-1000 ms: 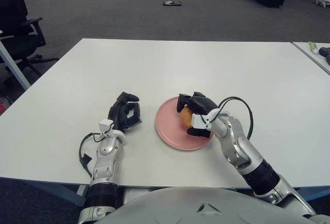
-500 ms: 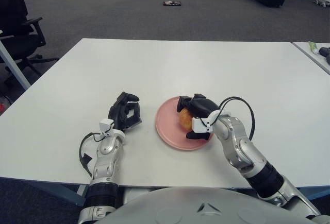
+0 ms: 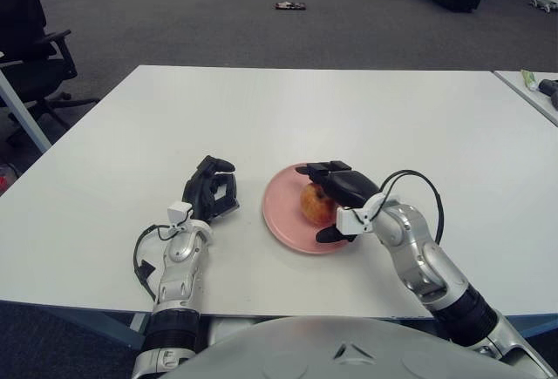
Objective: Put the apple into the plate.
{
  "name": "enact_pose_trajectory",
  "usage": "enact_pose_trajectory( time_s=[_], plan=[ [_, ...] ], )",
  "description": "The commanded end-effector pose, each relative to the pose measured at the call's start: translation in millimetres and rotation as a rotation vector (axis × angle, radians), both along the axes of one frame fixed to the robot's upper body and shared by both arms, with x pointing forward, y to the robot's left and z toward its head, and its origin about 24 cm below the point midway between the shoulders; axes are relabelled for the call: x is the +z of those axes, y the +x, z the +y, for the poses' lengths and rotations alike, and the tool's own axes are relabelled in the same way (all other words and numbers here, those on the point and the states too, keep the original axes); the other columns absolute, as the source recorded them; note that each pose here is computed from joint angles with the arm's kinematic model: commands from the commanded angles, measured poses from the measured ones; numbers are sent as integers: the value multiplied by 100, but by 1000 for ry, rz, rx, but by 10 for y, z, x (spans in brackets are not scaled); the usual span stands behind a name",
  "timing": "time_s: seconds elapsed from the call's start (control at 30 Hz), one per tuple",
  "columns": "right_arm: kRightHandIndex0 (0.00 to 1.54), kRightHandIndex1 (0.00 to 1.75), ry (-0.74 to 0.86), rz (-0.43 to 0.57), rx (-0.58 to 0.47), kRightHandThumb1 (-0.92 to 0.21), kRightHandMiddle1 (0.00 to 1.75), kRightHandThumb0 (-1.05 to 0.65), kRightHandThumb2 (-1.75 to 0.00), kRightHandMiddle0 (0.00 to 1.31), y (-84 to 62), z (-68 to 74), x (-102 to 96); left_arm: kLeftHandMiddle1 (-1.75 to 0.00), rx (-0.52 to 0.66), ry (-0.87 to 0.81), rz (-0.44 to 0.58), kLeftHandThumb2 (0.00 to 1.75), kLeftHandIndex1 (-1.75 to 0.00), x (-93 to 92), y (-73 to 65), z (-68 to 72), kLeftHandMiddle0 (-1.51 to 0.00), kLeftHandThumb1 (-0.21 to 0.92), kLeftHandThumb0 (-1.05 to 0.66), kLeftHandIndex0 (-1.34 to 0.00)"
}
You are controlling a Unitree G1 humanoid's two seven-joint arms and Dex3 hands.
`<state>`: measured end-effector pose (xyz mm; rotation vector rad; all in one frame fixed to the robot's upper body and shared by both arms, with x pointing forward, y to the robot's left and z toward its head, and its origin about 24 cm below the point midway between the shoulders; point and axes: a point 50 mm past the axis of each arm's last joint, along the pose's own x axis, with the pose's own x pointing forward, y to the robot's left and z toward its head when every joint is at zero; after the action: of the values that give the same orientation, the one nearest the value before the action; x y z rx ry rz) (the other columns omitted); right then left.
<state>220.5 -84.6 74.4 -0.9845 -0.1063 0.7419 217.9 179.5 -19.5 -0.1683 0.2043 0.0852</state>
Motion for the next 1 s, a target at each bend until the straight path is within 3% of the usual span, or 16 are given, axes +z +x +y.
enact_pose_trajectory(
  time_s=[0.0, 0.17, 0.33, 0.4, 0.5, 0.67, 0.77, 0.8, 0.9, 0.97],
  plan=[
    [0, 0, 119, -42, 15, -28, 0, -78, -82, 0, -3, -94, 222, -175, 0, -24, 66, 121, -175, -104, -36, 0, -124, 41, -45, -54],
    [0, 0, 365, 29, 27, -25, 0, -74, -86, 0, -64, -271, 460, -175, -1, -29, 67, 120, -175, -104, -35, 1, -123, 42, -45, -53],
    [0, 0, 732, 54, -57, -27, 0, -73, -89, 0, -98, -351, 373, -175, -13, -24, 66, 120, -175, -105, -37, 3, -122, 42, -45, -53],
    [0, 0, 834, 32, -112, -32, 0, -76, -88, 0, -66, -408, 297, -175, -13, -24, 66, 120, -175, -106, -37, 3, -122, 42, -45, -53],
    [0, 0, 1177, -76, -226, -47, 0, -86, -80, 0, -81, -434, 335, -175, -11, -27, 64, 119, -175, -107, -38, 6, -121, 43, -44, -53],
    [1, 1, 1442, -147, -316, -65, 1, -94, -73, 0, -86, -499, 319, -175, -10, -31, 62, 119, -175, -107, -38, 7, -122, 43, -44, -53],
    [3, 40, 1515, -223, -429, -73, 29, -92, -67, 0, -101, -589, 293, -175, -9, -35, 60, 119, -175, -107, -40, 6, -123, 43, -44, -53],
    [4, 60, 1525, -242, -458, -76, 47, -88, -68, 0, -108, -612, 285, -175, -8, -36, 59, 119, -175, -107, -40, 5, -123, 43, -44, -53],
    [7, 87, 1544, -302, -583, -80, 76, -81, -71, 0, -136, -661, 257, -175, -6, -35, 62, 119, -175, -106, -41, 1, -123, 43, -44, -53],
    [10, 96, 1530, -341, -662, -81, 90, -77, -74, 0, -162, -689, 230, -175, -5, -31, 63, 119, -175, -105, -40, 1, -123, 43, -44, -53]
  ],
)
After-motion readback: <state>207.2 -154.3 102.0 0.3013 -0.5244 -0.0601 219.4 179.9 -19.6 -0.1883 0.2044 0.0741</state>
